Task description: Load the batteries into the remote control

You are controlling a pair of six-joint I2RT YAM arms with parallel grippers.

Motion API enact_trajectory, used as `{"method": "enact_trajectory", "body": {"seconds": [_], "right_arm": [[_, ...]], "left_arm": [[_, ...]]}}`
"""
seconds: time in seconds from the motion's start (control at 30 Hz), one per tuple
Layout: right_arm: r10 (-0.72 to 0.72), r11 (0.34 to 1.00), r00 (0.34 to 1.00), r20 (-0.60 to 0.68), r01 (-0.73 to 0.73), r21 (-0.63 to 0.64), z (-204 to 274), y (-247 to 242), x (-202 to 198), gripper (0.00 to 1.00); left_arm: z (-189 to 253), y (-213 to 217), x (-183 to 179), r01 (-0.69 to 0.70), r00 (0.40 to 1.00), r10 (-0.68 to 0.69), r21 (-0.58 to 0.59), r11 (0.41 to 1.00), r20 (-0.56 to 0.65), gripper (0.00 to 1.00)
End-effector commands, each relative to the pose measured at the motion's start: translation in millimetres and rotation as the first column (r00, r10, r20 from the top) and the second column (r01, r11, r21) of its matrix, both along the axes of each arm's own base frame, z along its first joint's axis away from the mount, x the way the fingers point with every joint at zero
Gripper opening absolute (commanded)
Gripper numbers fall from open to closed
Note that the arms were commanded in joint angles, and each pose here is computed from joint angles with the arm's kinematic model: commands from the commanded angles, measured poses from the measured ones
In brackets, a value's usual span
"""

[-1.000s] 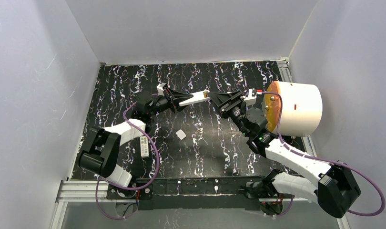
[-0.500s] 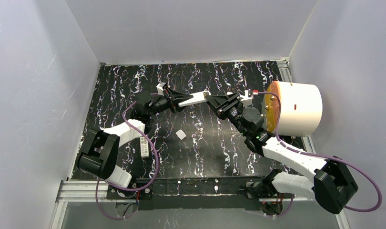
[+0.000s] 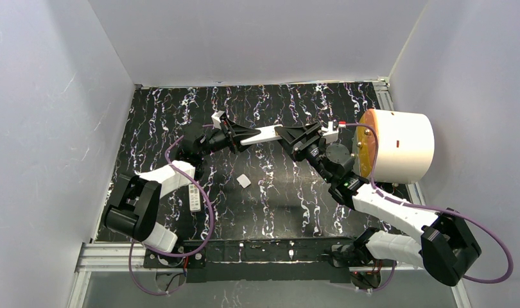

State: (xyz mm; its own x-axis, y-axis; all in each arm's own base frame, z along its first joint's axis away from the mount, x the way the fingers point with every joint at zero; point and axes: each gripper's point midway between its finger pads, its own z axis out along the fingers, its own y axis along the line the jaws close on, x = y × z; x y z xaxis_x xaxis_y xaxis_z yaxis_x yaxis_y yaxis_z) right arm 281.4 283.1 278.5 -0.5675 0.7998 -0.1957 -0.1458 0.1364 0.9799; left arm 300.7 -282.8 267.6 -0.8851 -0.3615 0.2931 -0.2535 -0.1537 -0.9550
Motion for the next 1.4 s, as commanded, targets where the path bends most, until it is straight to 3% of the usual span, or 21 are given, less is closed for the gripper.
{"method": "enact_trajectory", "body": {"seconds": [0.0, 0.1, 0.77, 0.93, 1.0, 1.1, 1.2, 1.37], "right_arm": [[-0.004, 0.998, 0.998, 0.067, -0.001, 0.069, 27.8, -2.4, -1.6, 0.82], [-0.009, 0.997, 0.998, 0.063, 0.005, 0.071, 27.5, -3.8, -1.7, 0.82], [0.012, 0.999, 0.999, -0.039, -0.01, 0.048, 6.9, 5.7, 9.0, 0.36], [0.033, 0.999, 0.998, -0.051, -0.031, 0.037, 3.0, 10.7, 9.7, 0.31], [0.037, 0.999, 0.998, -0.049, -0.035, 0.037, 3.2, 10.6, 9.0, 0.35], [0.037, 0.999, 0.999, -0.026, -0.037, 0.032, 6.5, 7.0, 6.4, 0.68], [0.036, 0.999, 0.999, 0.034, -0.037, 0.022, 14.4, -0.5, 0.2, 0.87], [0.062, 0.998, 0.992, 0.109, -0.063, 0.008, 21.8, -13.7, -8.3, 0.88]], "left_arm": [[21.9, 1.8, -9.5, 0.018, 0.995, -0.016, -0.021, 1.0, 0.096, 0.0], [21.5, 1.8, -9.2, 0.017, 0.995, -0.015, -0.02, 1.0, 0.096, 0.0], [35.1, 2.3, -26.3, 0.073, 0.979, -0.07, -0.008, 0.997, 0.189, 0.0], [40.6, 1.7, -27.1, 0.079, 0.972, -0.076, -0.005, 0.997, 0.223, 0.0], [42.7, 1.1, -26.4, 0.076, 0.967, -0.074, 0.0, 0.997, 0.245, 0.0], [40.7, 0.8, -23.2, 0.065, 0.958, -0.069, 0.022, 0.998, 0.279, 0.0], [31.5, 2.7, -18.5, 0.048, 0.951, -0.064, 0.06, 0.997, 0.302, 0.0], [25.1, 12.6, -11.5, 0.044, 0.93, -0.077, 0.1, 0.994, 0.361, 0.0]]}}
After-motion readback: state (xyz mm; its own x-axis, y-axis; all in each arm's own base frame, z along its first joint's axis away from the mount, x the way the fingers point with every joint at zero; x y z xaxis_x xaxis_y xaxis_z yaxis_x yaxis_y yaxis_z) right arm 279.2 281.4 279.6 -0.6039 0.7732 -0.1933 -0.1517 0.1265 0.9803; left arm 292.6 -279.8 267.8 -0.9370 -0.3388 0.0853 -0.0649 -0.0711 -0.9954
